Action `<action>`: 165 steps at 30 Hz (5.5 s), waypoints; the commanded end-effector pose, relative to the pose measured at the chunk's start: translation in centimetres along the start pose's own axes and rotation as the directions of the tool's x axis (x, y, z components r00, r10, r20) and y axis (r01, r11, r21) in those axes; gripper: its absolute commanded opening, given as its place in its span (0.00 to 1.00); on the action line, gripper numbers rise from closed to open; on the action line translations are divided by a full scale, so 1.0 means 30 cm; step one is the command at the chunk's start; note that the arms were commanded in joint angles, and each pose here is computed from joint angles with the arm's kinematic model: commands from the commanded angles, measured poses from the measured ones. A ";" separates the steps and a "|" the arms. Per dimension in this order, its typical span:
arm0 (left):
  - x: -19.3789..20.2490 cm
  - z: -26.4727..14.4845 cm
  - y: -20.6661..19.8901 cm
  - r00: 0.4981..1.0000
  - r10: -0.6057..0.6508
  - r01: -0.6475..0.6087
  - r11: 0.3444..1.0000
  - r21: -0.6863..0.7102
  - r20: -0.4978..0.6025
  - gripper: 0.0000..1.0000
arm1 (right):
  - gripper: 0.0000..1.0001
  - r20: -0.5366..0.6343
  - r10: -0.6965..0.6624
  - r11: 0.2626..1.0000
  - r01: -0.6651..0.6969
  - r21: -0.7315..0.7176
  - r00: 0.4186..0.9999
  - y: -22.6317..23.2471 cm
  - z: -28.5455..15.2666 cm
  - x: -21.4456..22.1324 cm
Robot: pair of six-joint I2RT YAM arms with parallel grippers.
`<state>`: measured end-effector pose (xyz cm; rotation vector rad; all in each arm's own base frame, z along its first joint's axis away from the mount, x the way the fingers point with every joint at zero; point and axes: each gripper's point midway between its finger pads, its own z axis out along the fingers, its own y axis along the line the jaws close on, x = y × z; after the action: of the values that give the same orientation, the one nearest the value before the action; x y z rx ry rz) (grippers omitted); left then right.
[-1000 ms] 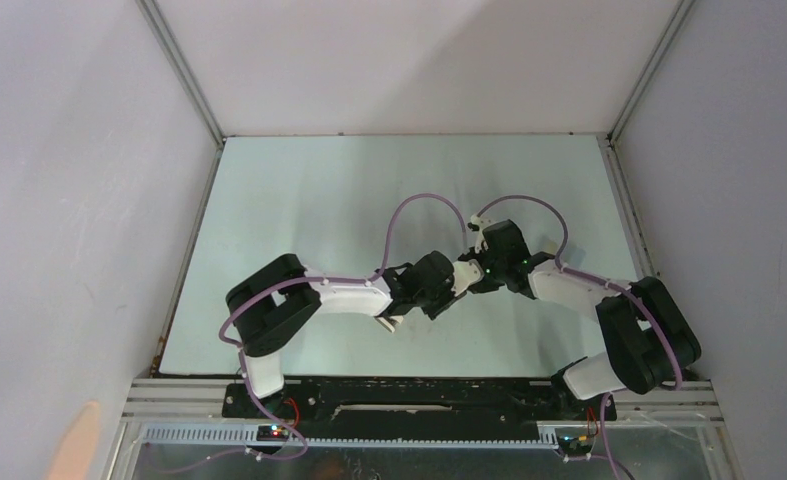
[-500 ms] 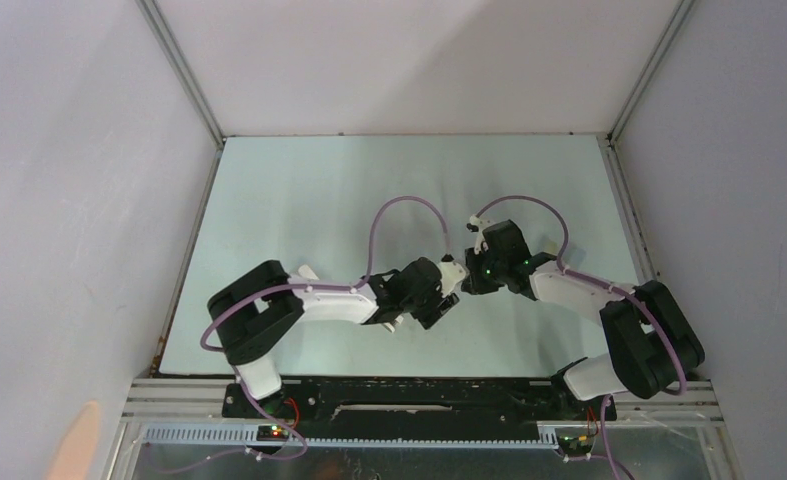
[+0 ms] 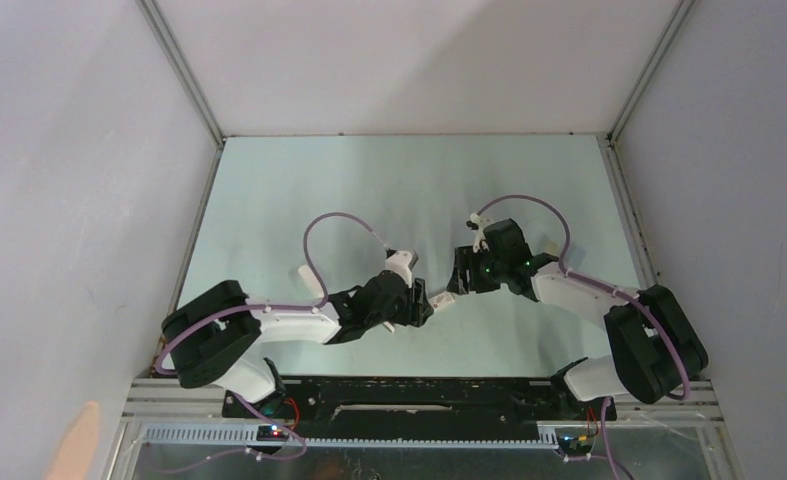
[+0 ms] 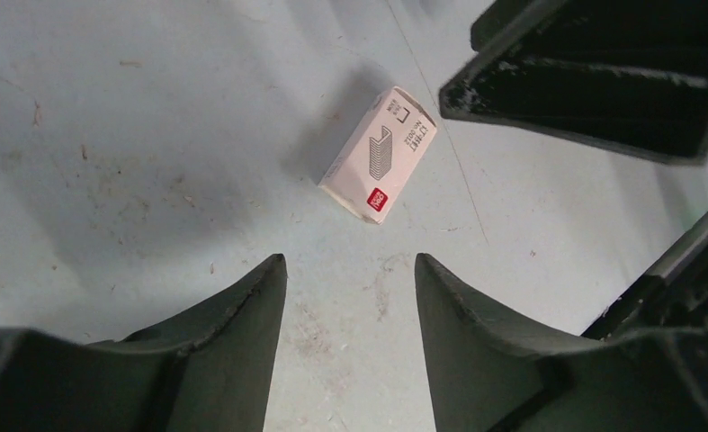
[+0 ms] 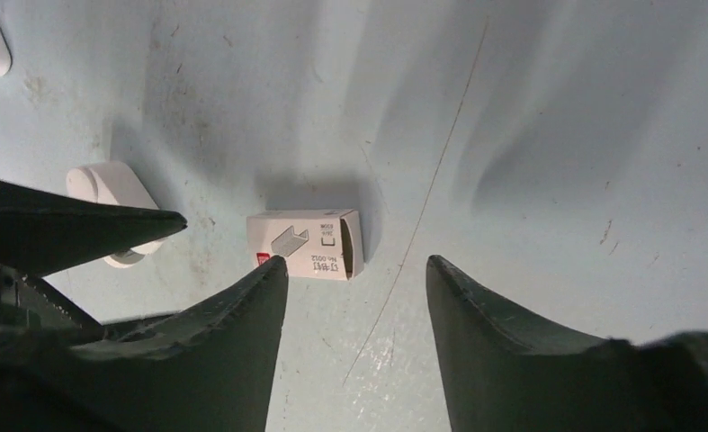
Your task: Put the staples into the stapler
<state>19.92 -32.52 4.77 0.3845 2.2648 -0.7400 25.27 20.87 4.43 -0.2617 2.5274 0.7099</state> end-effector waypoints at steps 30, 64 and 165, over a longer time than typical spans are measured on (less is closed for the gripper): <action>0.016 0.144 0.032 0.825 -0.566 0.565 0.824 0.044 0.014 0.35 | 0.74 0.008 0.021 0.996 -0.021 0.081 1.000 0.009 -0.033 0.039; -0.093 0.082 0.084 0.841 -0.542 0.528 0.816 0.238 -0.007 0.41 | 0.71 0.094 -0.736 0.671 0.741 -0.023 0.670 0.173 -0.041 -0.058; -0.070 0.071 0.072 0.747 -0.663 0.640 0.696 0.324 -0.053 0.45 | 0.57 0.052 -0.683 0.723 0.663 0.193 0.729 0.175 -0.132 -0.147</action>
<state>23.07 -32.81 3.42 -0.4177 2.2240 -1.5485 24.84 25.27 9.87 -1.3047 2.0213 0.2804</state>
